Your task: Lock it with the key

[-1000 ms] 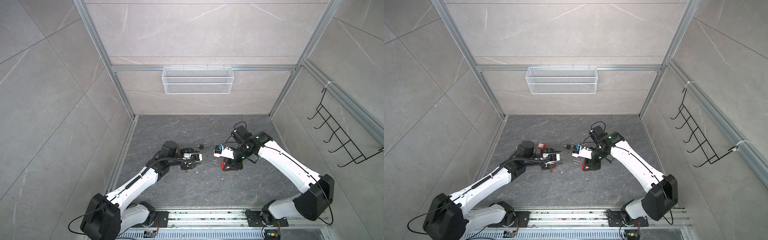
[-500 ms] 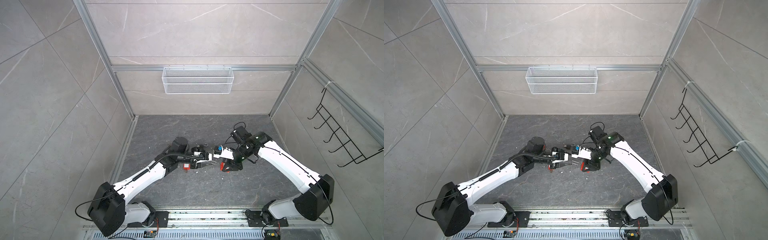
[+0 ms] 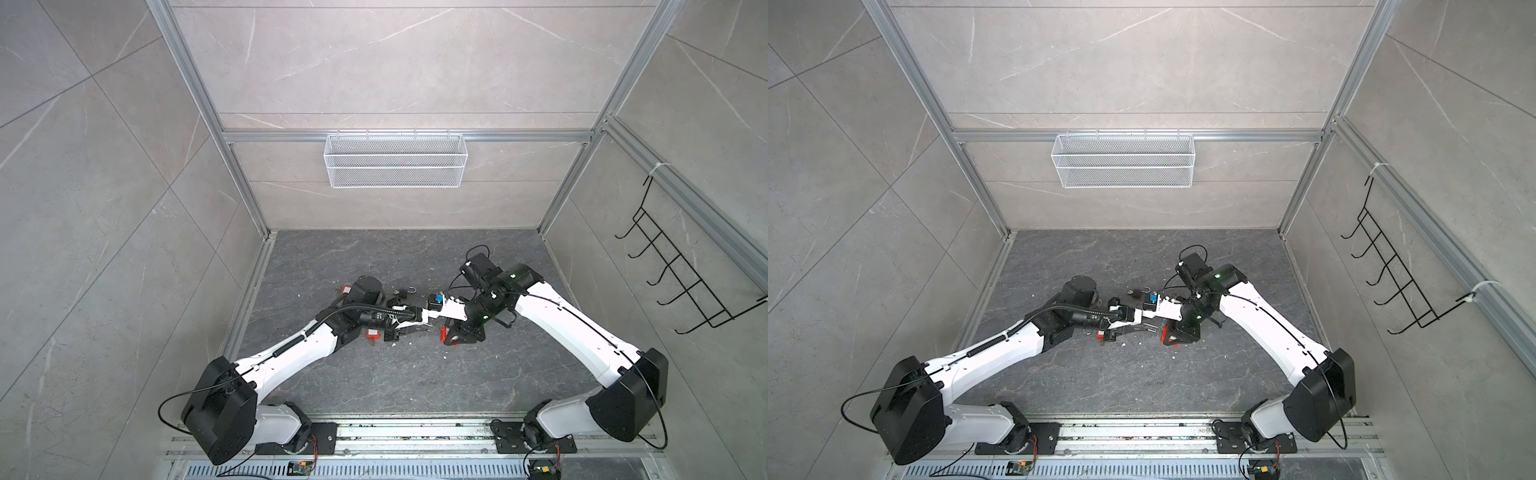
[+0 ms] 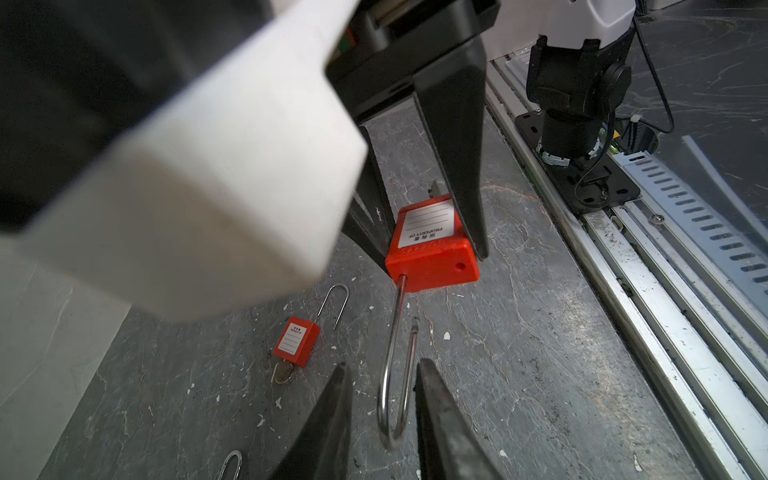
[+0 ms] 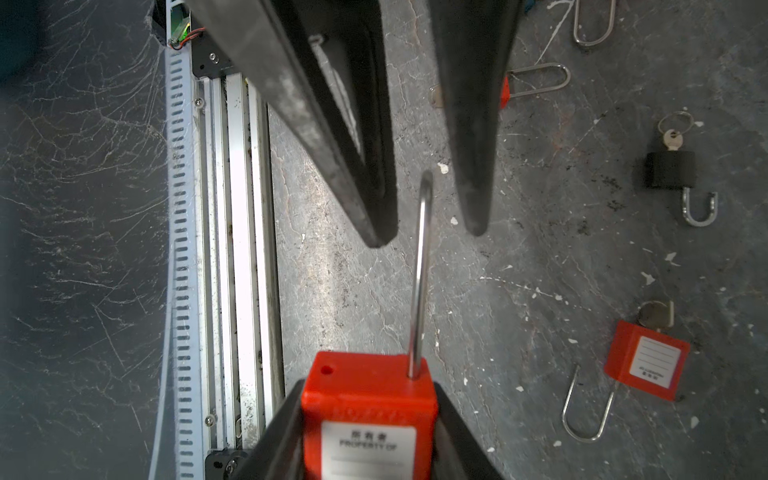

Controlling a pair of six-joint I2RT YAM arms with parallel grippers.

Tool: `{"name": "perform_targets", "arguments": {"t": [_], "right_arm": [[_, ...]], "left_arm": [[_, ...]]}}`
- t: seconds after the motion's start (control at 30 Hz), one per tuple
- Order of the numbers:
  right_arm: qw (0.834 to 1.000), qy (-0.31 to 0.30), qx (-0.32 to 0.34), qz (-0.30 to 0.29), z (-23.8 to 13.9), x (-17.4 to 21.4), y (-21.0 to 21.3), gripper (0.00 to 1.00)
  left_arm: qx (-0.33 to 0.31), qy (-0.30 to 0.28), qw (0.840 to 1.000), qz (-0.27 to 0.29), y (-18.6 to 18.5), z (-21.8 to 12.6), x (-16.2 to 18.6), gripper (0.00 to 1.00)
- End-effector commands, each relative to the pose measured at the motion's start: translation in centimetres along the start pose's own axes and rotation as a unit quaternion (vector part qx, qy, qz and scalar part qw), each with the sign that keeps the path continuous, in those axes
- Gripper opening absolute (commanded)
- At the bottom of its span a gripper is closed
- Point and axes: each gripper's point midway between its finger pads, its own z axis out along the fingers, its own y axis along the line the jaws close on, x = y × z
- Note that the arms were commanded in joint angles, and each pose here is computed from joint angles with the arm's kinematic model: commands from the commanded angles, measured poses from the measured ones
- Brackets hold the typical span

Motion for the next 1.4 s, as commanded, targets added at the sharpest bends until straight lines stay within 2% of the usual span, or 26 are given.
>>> {"name": "perform_targets", "arguments": {"t": [0.0,0.27,0.53,0.67,0.8,0.87,1.2,1.37], "right_arm": [[1.0,-0.002,-0.005,-0.008,-0.6,-0.6,0.4,0.36],[1.0,-0.003,-0.005,-0.016,-0.8,-1.0,0.4,0.36],[0.999,-0.009,0.008,-0.045,-1.3,-1.4,0.3,0.38],[0.998,-0.013,0.032,-0.06,-1.7,-1.8,-0.4,0.42],[0.995,-0.028,0.046,-0.083,-2.4,-2.5,-0.4,0.58],[0.993,-0.034,0.06,-0.095,-3.0,-2.7,-0.4,0.62],[0.975,-0.064,0.178,-0.118,-6.5,-2.5,-0.4,0.66],[0.979,-0.036,0.175,-0.1,-6.4,-1.0,0.0,0.63]], "left_arm": [[0.007,-0.015,1.0,0.001,0.3,0.0,-1.4,0.26],[0.016,-0.01,1.0,-0.006,-0.1,0.1,-1.2,0.21],[0.023,-0.018,0.999,-0.026,-0.2,-0.1,-1.9,0.0],[0.022,-0.022,0.999,-0.042,-0.2,-0.1,-2.1,0.0],[0.003,-0.034,0.997,-0.069,0.4,-0.3,-2.4,0.0],[-0.01,-0.044,0.996,-0.082,0.9,-0.6,-2.8,0.0],[-0.03,-0.083,0.989,-0.12,1.9,-1.9,-5.3,0.0],[-0.026,-0.091,0.988,-0.118,1.4,-2.4,-5.7,0.0]]}}
